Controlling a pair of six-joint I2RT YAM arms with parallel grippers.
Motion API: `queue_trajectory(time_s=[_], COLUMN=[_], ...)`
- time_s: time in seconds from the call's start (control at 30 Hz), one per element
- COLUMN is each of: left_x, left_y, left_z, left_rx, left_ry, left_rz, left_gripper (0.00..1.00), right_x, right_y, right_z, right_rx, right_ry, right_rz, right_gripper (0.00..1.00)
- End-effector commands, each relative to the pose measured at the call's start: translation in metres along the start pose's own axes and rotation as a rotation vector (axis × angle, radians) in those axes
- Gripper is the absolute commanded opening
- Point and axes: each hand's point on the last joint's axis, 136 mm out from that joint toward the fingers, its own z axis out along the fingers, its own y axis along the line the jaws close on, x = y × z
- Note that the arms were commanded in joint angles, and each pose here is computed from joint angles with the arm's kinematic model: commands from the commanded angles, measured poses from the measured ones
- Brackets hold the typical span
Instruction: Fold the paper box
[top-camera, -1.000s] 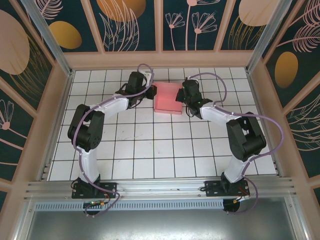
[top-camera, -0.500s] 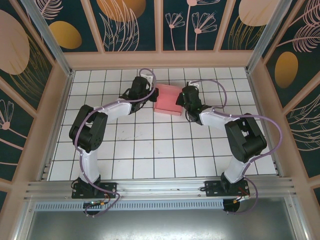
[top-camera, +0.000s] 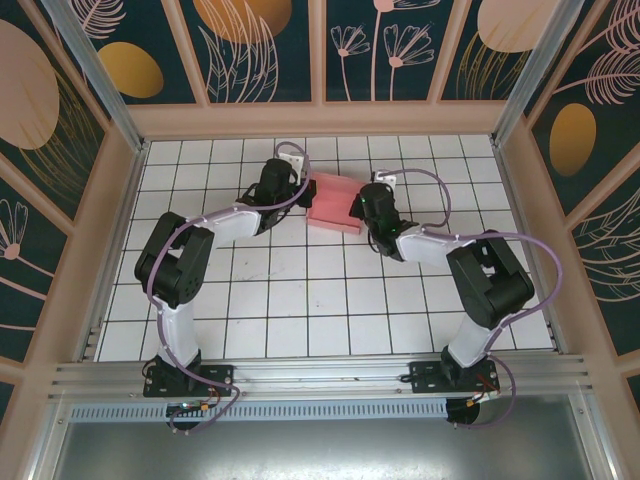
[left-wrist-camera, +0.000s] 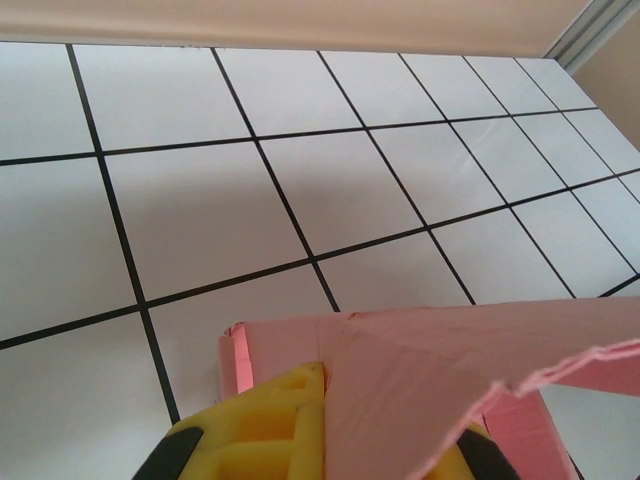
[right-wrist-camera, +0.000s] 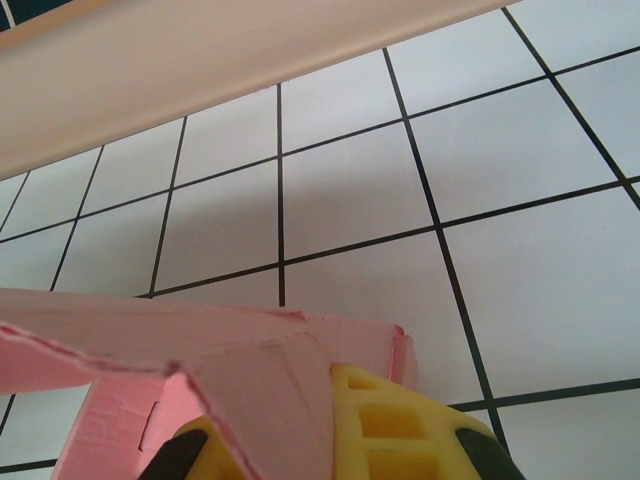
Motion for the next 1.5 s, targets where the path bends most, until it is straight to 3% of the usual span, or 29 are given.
queue_trajectory(time_s=[0.0, 0.33, 0.73, 0.9, 1.07, 1.17, 1.33, 1.47], left_x=[-0.025, -0.003, 0.042, 0.045, 0.043, 0.043, 0.044, 0.043], left_y=[-0.017, -0.02, -0.015, -0.009, -0.004, -0.002, -0.002, -0.003], left_z=[-0.013, -0.033, -0.032, -0.029, -0.025, -0.024, -0.021, -0.021], left_rx=[0.062, 0.13, 0.11, 0.077, 0.035, 0.021, 0.016, 0.013], left_ry=[-0.086, -0.145, -0.139, -0.123, -0.107, -0.101, -0.09, -0.091], left_rz=[-0.005, 0.044, 0.085, 0.088, 0.12, 0.133, 0.151, 0.169], left_gripper=[0.0, 0.0, 0.0, 0.0, 0.0, 0.0, 0.0, 0.0], right_x=[-0.006, 0.012, 0.034, 0.022, -0.001, -0.015, -0.035, -0.045], right_y=[-0.002, -0.008, -0.004, 0.01, 0.022, 0.017, 0.014, 0.004], right_z=[-0.013, -0.033, -0.049, -0.063, -0.088, -0.107, -0.121, -0.101], right_rx=[-0.004, -0.017, -0.095, -0.168, -0.248, -0.261, -0.28, -0.236], right_ry=[-0.067, -0.148, -0.181, -0.213, -0.25, -0.286, -0.28, -0.158], right_rz=[0.038, -0.007, -0.082, -0.121, -0.145, -0.126, -0.117, -0.01], right_gripper=[0.0, 0.0, 0.01, 0.17, 0.59, 0.71, 0.76, 0.75])
